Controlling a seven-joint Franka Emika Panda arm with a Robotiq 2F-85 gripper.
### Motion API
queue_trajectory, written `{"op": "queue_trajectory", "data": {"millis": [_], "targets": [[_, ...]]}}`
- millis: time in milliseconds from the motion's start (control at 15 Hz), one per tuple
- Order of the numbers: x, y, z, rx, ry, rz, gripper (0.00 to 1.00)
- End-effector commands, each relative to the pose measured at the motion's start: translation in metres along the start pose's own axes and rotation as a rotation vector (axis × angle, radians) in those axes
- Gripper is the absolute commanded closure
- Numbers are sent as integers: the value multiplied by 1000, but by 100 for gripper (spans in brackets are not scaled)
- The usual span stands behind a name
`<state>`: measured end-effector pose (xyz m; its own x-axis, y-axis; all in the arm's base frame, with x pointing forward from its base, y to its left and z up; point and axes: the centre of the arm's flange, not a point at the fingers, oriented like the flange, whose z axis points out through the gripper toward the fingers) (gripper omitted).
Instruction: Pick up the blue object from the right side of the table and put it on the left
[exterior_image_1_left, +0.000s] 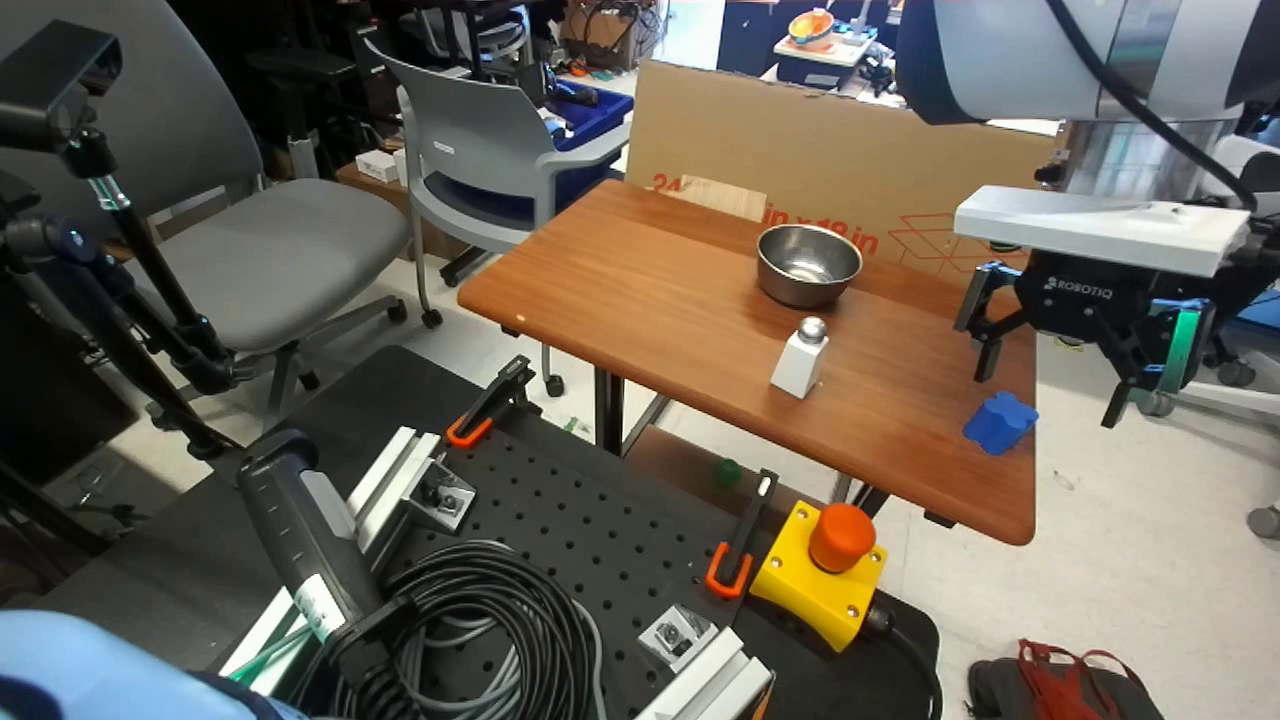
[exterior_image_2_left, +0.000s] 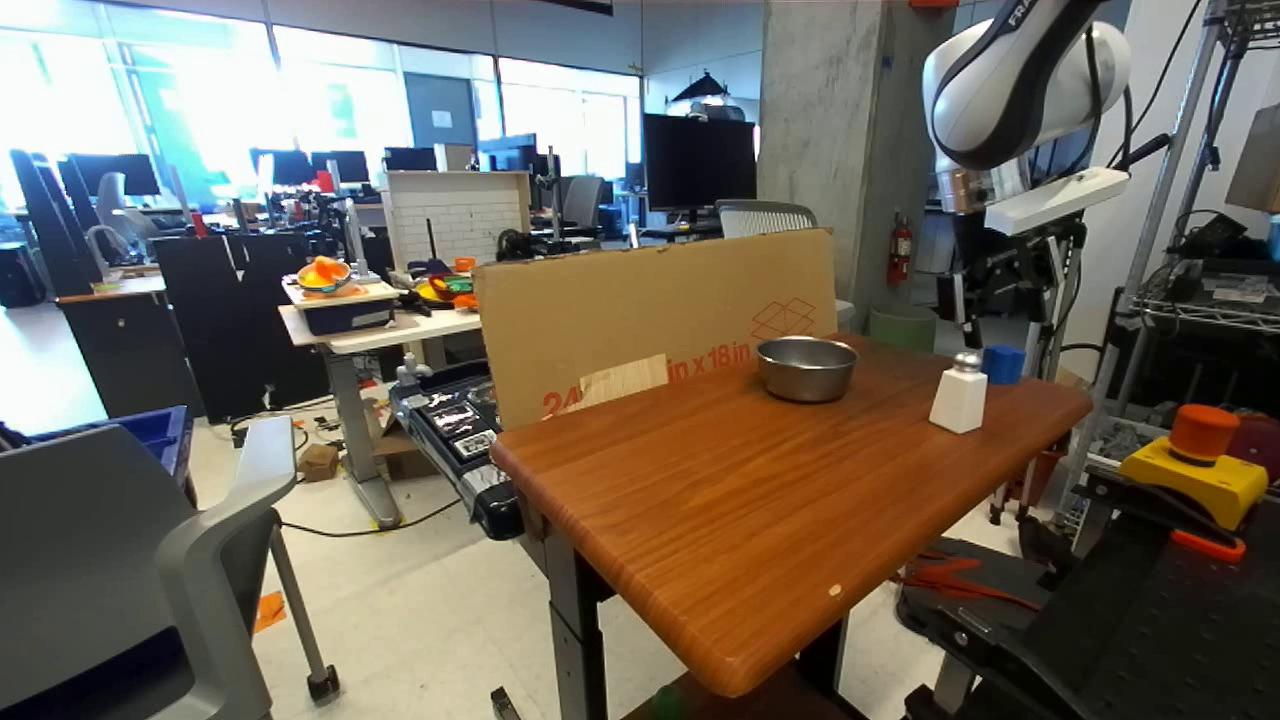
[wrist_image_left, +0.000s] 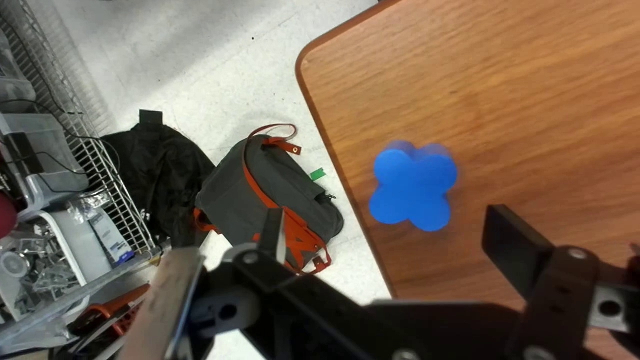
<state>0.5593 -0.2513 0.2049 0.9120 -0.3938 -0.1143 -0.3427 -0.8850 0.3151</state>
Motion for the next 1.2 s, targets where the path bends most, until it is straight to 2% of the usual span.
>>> {"op": "queue_trajectory", "data": {"millis": [0, 267, 333, 467, 867, 1133], "targets": [[4, -9, 3, -29, -23, -26, 0], [2, -17, 14, -51, -53, -40, 0], [1, -18, 16, -53, -54, -43, 25], [2, -19, 17, -49, -54, -44, 34], [6, -15, 2, -9, -35, -30, 80], [13, -15, -25, 38, -40, -17, 81]]}}
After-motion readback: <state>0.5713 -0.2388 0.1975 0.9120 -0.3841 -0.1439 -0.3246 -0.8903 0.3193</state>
